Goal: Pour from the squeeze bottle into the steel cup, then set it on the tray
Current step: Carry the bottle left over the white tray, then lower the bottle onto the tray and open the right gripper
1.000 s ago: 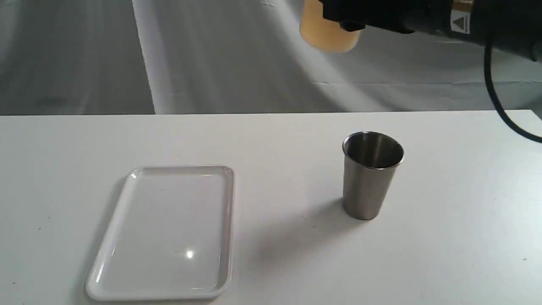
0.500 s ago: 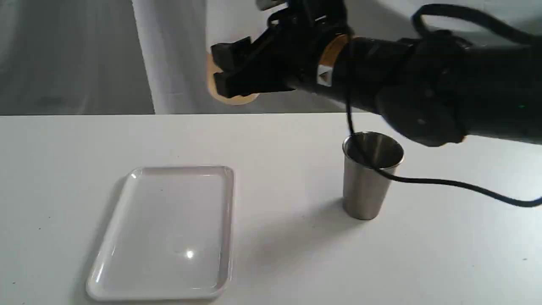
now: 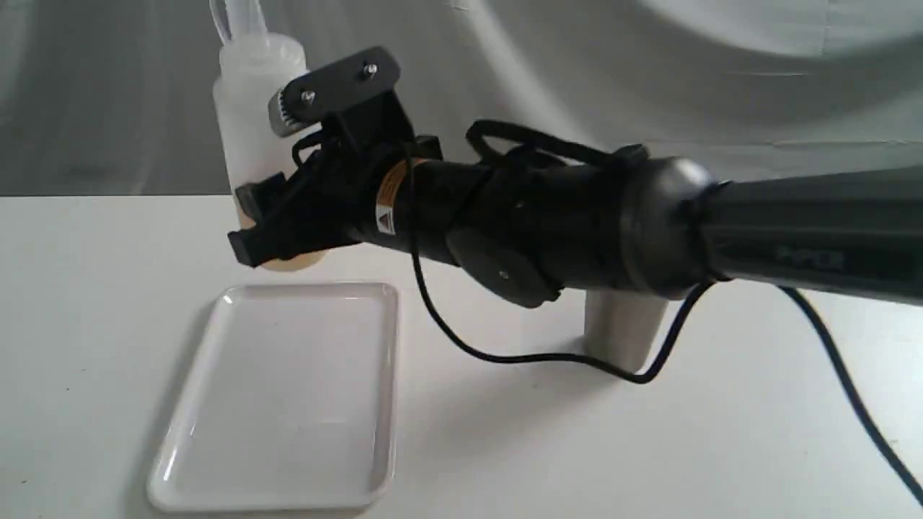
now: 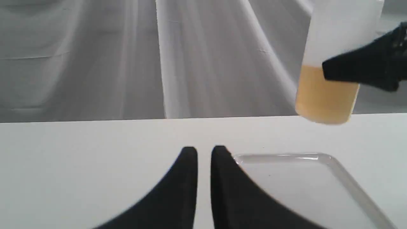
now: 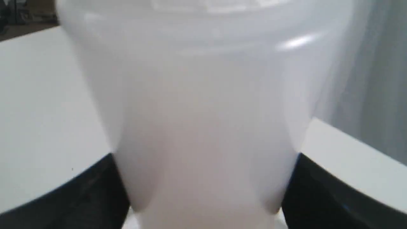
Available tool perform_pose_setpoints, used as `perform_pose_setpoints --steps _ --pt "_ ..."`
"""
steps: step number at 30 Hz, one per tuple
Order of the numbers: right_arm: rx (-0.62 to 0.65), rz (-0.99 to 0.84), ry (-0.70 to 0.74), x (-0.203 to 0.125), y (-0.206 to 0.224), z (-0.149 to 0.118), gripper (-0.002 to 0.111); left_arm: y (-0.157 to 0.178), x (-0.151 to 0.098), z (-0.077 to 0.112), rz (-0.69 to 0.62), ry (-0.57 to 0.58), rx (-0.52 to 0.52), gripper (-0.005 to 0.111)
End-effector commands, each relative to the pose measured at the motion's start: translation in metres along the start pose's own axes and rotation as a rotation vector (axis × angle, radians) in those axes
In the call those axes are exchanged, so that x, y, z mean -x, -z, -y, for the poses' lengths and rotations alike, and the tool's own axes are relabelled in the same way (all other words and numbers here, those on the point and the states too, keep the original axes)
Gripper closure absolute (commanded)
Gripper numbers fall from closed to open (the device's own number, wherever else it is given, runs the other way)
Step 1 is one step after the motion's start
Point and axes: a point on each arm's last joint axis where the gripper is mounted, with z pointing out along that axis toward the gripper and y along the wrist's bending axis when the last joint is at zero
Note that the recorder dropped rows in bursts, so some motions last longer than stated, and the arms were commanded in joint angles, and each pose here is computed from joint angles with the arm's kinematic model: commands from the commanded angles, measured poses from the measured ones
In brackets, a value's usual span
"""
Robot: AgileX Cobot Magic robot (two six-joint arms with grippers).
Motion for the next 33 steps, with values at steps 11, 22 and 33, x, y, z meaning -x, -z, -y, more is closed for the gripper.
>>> perform_pose_setpoints --steps 11,22,33 --pt "0.017 -0.110 0.008 -0.036 -0.021 -0.015 0.060 0.000 -0.001 0.000 0.002 0.005 0.000 0.098" --pt "0.060 -0.097 -0.025 -0.058 -0.035 -0.031 0.060 0.000 -0.001 0.000 0.002 0.007 0.000 0.098" --pt "0.075 -0.096 -0.005 -0.070 -0.041 -0.034 0.060 0.000 -0.001 0.000 0.002 0.005 0.000 0.098"
